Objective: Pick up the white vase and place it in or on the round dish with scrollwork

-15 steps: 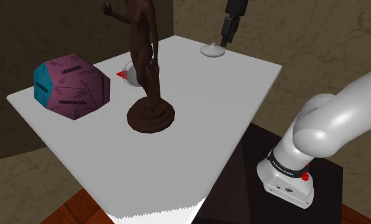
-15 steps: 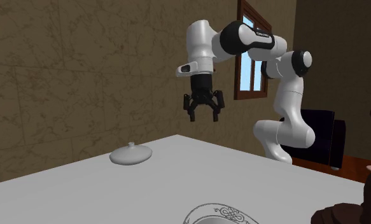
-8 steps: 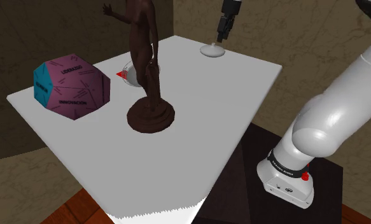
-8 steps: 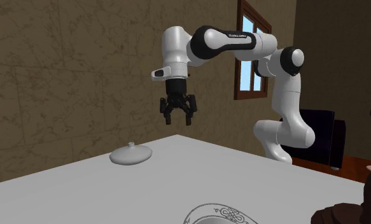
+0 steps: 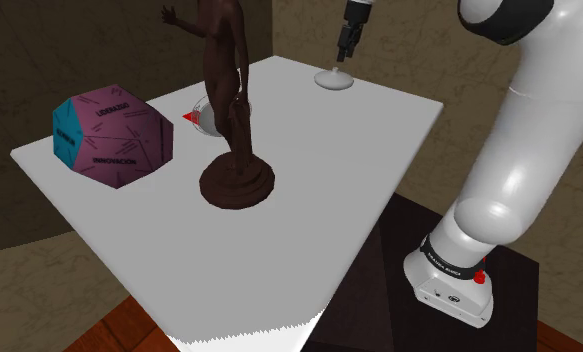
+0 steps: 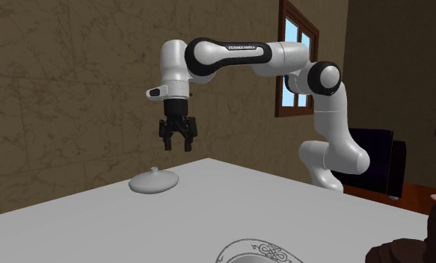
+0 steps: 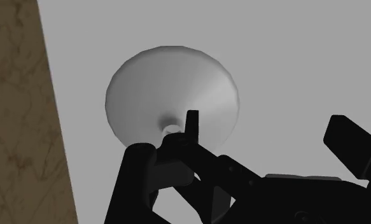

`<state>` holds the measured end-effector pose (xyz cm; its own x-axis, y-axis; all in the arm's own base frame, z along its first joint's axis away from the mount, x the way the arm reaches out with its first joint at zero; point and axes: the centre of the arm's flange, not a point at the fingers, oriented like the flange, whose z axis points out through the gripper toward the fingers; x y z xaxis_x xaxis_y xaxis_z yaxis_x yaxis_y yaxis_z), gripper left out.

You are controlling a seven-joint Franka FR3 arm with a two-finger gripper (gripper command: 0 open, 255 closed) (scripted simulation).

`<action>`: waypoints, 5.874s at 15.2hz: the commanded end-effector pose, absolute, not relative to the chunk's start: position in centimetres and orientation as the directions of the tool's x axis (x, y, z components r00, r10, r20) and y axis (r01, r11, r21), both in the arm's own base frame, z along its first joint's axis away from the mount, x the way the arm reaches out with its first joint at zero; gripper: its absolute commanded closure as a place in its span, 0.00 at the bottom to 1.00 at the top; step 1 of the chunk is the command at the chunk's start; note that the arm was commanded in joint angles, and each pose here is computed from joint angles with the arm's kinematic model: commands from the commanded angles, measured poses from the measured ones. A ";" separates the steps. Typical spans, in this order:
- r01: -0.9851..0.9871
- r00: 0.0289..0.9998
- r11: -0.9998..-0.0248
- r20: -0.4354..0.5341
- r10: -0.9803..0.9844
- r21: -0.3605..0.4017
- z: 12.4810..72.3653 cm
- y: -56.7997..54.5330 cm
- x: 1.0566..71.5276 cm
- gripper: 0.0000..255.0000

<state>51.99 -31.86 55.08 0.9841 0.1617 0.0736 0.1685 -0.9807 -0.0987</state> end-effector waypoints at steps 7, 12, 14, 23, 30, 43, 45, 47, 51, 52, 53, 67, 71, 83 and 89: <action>0.170 0.983 -0.981 0.087 0.161 -0.096 52.8 -37.8 56.1 0.00; 0.170 0.983 -0.981 0.087 0.161 -0.096 50.2 -37.5 56.3 0.00; 0.170 0.983 -0.981 0.087 0.161 -0.096 49.9 -37.5 56.3 0.00; 0.170 0.983 -0.981 0.087 0.161 -0.096 49.9 -37.5 56.3 1.00; 0.170 0.983 -0.981 0.087 0.161 -0.096 49.9 -37.5 56.3 1.00; 0.170 0.983 -0.981 0.087 0.161 -0.096 56.8 -37.5 56.3 1.00; 0.170 0.983 -0.981 0.087 0.161 -0.096 57.8 -37.5 56.3 1.00; 0.170 0.983 -0.981 0.087 0.161 -0.096 58.9 -37.5 56.3 1.00; 0.170 0.983 -0.981 0.087 0.161 -0.096 61.0 -37.5 56.3 1.00; 0.170 0.983 -0.981 0.087 0.161 -0.096 61.5 -37.5 56.3 1.00; 0.170 0.983 -0.981 0.087 0.162 -0.096 62.0 -37.5 56.3 1.00; 0.170 0.983 -0.981 0.087 0.161 -0.096 63.8 -19.5 59.9 1.00; 0.170 0.983 -0.981 0.087 0.161 -0.096 64.3 -14.3 60.9 1.00; 0.170 0.983 -0.981 0.087 0.161 -0.096 65.8 1.2 63.9 1.00; 0.170 0.983 -0.981 0.087 0.162 -0.096 66.5 8.9 65.4 1.00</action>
